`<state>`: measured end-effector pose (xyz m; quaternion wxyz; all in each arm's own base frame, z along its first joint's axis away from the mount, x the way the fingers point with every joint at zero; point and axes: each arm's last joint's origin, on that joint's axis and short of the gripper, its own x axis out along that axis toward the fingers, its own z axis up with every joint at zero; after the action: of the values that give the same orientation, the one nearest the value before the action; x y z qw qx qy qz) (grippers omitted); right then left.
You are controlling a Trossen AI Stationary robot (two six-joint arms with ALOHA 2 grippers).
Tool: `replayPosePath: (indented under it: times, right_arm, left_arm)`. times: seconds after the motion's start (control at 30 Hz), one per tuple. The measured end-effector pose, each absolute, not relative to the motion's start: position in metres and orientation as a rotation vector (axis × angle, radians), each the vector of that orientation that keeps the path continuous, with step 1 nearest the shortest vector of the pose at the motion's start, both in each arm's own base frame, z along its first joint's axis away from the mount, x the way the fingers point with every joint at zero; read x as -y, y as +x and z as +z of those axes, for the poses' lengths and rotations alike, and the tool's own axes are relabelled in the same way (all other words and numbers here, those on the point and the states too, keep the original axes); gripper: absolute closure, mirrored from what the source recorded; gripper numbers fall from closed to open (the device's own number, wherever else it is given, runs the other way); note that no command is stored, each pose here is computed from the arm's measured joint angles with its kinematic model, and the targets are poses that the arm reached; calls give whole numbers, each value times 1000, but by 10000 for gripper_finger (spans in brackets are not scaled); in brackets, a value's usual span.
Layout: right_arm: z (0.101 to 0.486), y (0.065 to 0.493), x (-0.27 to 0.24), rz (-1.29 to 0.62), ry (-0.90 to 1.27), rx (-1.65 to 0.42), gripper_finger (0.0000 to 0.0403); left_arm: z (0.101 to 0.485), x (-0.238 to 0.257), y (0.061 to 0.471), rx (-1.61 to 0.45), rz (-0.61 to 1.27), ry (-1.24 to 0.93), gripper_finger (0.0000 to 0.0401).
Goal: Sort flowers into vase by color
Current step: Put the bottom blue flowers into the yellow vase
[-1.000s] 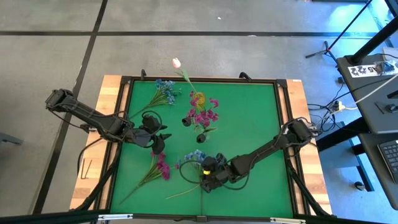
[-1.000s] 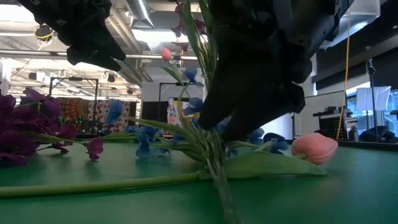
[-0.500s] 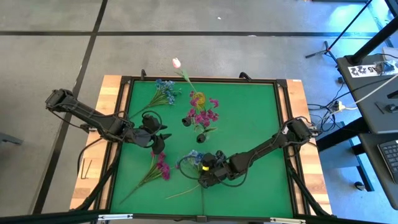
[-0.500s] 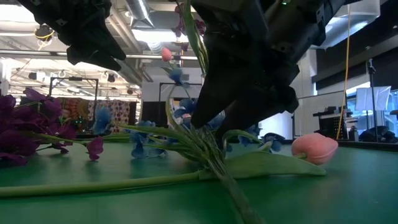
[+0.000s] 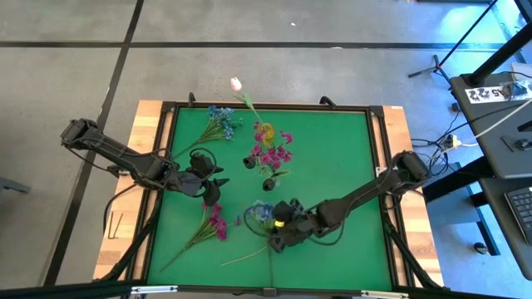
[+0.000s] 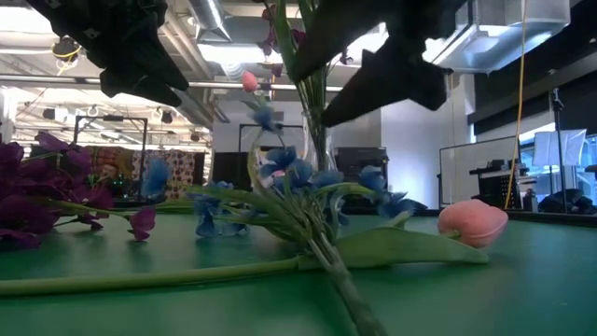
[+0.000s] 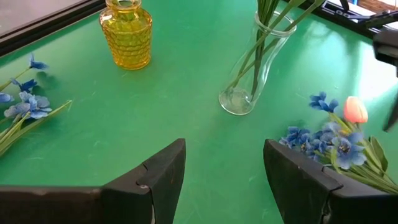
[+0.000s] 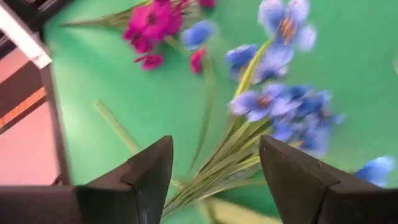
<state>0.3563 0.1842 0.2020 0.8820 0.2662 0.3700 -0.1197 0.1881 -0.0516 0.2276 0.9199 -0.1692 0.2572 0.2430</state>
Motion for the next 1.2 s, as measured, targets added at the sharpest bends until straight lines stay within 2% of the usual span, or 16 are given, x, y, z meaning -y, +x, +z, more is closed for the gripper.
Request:
replayPosePath:
  times: [0.13, 0.33, 0.67, 1.07, 1.2]
  right_arm:
    - [192, 351, -202, -199, 606, -832, 164]
    - [167, 349, -218, -220, 653, -881, 164]
    - [131, 369, -200, -308, 655, -893, 164]
    - [130, 373, -193, -316, 665, -891, 166]
    - [132, 377, -197, -250, 688, -868, 190]
  left_arm:
    - [228, 52, 188, -528, 499, -348, 191]
    - [228, 52, 188, -527, 499, -349, 191]
    - [228, 52, 188, -525, 501, -356, 191]
    - [228, 52, 188, -526, 500, -356, 191]
    - [228, 52, 188, -526, 500, -356, 191]
